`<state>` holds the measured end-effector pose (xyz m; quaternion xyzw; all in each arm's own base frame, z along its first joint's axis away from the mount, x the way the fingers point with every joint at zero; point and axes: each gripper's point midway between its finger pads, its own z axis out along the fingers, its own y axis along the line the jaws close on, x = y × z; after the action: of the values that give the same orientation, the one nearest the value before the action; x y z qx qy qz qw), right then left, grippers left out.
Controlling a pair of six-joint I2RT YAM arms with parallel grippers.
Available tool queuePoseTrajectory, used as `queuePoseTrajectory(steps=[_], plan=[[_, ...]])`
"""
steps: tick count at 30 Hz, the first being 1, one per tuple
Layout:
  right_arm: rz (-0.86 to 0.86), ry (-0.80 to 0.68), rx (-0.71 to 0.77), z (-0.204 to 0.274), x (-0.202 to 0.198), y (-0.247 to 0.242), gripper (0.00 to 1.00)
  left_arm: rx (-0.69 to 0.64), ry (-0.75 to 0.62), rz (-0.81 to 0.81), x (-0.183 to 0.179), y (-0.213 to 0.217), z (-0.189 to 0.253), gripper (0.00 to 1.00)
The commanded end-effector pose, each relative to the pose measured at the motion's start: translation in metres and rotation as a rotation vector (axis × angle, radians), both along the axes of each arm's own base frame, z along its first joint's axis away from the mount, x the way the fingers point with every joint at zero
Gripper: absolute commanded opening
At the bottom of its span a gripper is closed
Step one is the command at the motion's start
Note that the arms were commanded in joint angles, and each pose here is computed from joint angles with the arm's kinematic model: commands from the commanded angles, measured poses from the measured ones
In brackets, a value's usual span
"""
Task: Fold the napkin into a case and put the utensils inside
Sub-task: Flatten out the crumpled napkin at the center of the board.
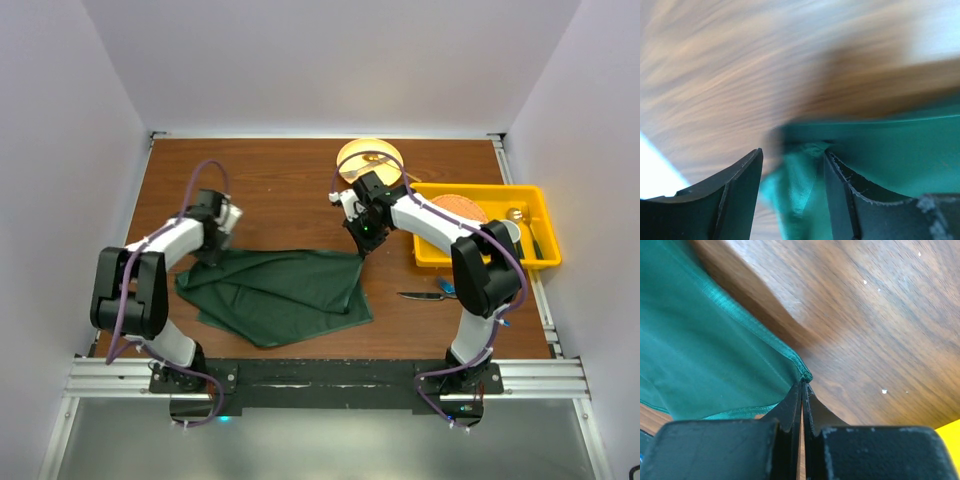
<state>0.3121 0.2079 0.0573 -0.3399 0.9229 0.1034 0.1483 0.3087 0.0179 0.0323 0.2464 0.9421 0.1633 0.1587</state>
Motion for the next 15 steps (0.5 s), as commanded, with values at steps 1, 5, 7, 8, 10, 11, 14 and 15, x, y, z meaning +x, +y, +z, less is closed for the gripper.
queuePoseTrajectory(steps=[1, 5, 7, 8, 10, 11, 14, 15], plan=[[-0.021, -0.055, -0.001, 0.014, 0.007, -0.007, 0.0, 0.053, -0.133, 0.078, 0.043, 0.067, 0.05, 0.57], [-0.028, -0.069, 0.019, 0.018, 0.012, -0.002, 0.0, -0.063, -0.155, 0.06, 0.068, 0.075, 0.074, 0.54], [-0.03, -0.08, 0.029, 0.023, 0.015, 0.0, 0.0, -0.056, -0.167, 0.077, 0.074, 0.083, 0.077, 0.47], [-0.031, -0.084, 0.031, 0.024, 0.016, 0.0, 0.0, -0.093, -0.156, 0.094, 0.069, 0.089, 0.077, 0.45], [-0.029, -0.089, 0.046, 0.029, 0.018, 0.004, 0.0, -0.274, -0.175, 0.007, 0.072, 0.064, 0.087, 0.43], [-0.028, -0.089, 0.049, 0.029, 0.018, 0.005, 0.0, -0.317, -0.16, -0.01, 0.066, 0.058, 0.087, 0.43], [-0.025, -0.077, 0.055, 0.028, 0.019, 0.007, 0.0, -0.423, -0.129, -0.06, 0.058, 0.036, 0.077, 0.43], [-0.023, -0.074, 0.054, 0.028, 0.018, 0.007, 0.0, -0.434, -0.122, -0.044, 0.058, 0.035, 0.073, 0.43]])
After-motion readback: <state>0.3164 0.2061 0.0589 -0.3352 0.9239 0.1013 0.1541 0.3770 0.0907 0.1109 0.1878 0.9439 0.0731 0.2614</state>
